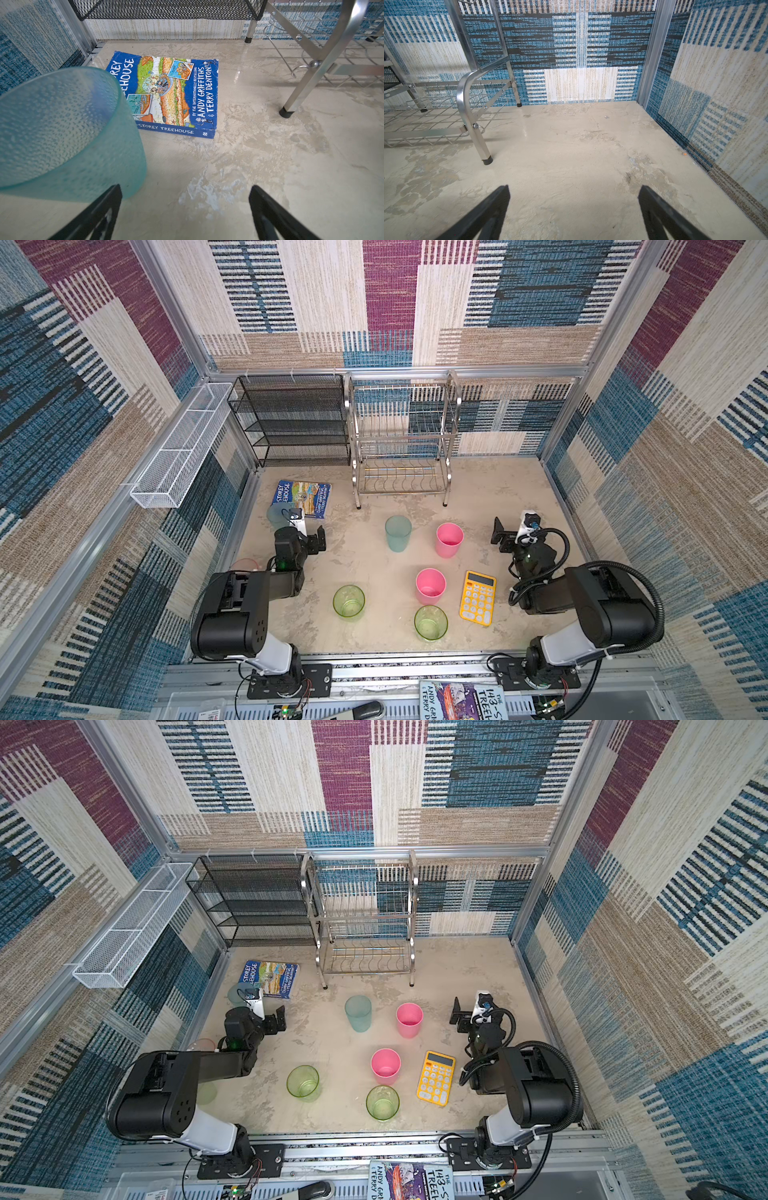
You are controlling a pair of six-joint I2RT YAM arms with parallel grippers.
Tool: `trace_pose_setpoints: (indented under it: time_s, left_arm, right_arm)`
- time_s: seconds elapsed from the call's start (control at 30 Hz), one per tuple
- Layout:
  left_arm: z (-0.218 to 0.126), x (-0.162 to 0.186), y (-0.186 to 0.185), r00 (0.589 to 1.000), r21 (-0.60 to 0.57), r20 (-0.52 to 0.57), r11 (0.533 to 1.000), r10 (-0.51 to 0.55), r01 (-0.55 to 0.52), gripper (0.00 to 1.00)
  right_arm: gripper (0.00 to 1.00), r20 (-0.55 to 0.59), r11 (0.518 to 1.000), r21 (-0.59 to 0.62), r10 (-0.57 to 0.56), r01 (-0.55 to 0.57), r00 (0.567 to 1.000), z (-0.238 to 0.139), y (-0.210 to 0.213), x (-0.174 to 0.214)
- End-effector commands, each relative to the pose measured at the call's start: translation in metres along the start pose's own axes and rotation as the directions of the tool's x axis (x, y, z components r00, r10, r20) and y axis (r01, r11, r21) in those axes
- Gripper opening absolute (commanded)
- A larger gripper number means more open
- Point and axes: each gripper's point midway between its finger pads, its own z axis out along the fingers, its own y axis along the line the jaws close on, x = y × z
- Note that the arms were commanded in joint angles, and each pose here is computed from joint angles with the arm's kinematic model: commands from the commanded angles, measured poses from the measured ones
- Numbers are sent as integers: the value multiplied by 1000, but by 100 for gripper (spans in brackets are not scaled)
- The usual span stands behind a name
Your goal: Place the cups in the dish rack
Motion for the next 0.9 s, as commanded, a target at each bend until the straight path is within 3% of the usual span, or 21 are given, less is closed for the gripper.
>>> trace_pose_setpoints:
  time_s: [0.0, 0.13, 0.27, 0.43, 0.67, 0.87]
  left_arm:
    - [-1, -12, 3, 999, -25, 40, 1000, 10, -9, 99]
    - [-2, -22, 12, 1000, -79, 13, 997, -10, 11, 99]
    - [-6, -29, 22, 999, -143, -36, 990, -22, 16, 98]
    - [-19, -55, 30, 998, -204, -27, 977, -62, 55, 97]
    - [-32, -93, 16, 966, -134, -53, 960, -253, 244, 90]
    - [-26, -117, -15, 909, 6, -127, 916, -396, 400, 83]
  right_arm:
    - [100, 43, 1000, 3, 6, -6, 999, 1, 0, -12]
    - [100, 2, 1000, 12, 7, -7, 1000, 11, -1, -18]
    - [100, -123, 998, 49, 33, -27, 992, 32, -4, -11]
    - [100, -153, 997, 25, 70, -67, 986, 35, 2, -16]
    - [100, -218, 978, -36, 191, -204, 957, 49, 20, -39]
    - [100, -315, 921, -86, 336, -380, 887, 75, 44, -56]
